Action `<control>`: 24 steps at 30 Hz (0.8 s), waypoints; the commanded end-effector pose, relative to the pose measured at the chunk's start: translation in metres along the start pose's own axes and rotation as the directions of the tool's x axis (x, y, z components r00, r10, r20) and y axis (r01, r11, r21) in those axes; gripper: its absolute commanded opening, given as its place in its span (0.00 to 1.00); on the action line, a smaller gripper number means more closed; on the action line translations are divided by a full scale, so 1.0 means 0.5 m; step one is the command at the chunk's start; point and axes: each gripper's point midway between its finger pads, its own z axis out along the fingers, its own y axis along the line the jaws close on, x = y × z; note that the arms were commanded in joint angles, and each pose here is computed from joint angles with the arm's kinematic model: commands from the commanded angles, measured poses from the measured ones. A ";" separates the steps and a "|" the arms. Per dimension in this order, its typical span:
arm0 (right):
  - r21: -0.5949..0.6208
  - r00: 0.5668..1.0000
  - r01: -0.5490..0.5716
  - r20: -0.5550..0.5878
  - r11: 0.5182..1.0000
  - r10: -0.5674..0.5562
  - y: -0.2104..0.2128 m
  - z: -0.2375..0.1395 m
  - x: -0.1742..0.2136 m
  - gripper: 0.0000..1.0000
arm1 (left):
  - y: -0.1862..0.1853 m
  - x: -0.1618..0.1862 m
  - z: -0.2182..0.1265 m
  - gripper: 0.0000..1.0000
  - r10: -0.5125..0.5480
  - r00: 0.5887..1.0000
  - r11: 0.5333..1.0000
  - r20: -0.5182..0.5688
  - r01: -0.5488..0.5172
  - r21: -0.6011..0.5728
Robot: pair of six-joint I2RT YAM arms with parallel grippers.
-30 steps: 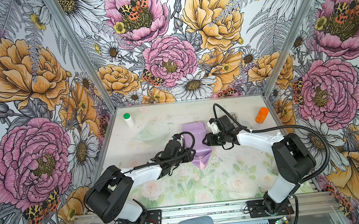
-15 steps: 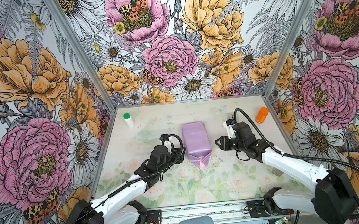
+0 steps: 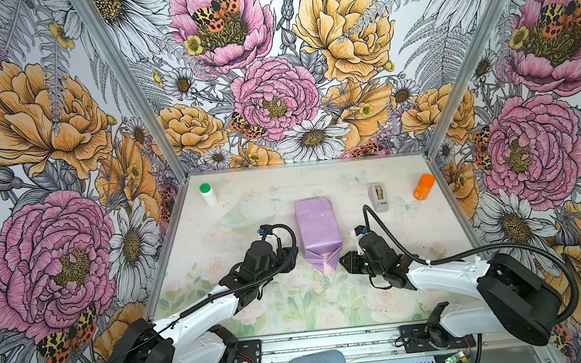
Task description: Wrap the gift box in paper
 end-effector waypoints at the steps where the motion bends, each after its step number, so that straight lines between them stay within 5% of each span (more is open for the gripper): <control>1: -0.047 0.997 0.001 0.078 0.999 0.002 0.035 0.017 -0.032 0.23 | 0.002 -0.010 0.002 0.59 -0.013 1.000 1.000 0.023 0.013 0.005; 24: -0.051 0.992 0.069 0.109 0.996 -0.063 0.065 0.081 -0.045 0.21 | 0.006 -0.013 -0.005 0.59 -0.008 0.999 1.000 0.037 0.007 0.013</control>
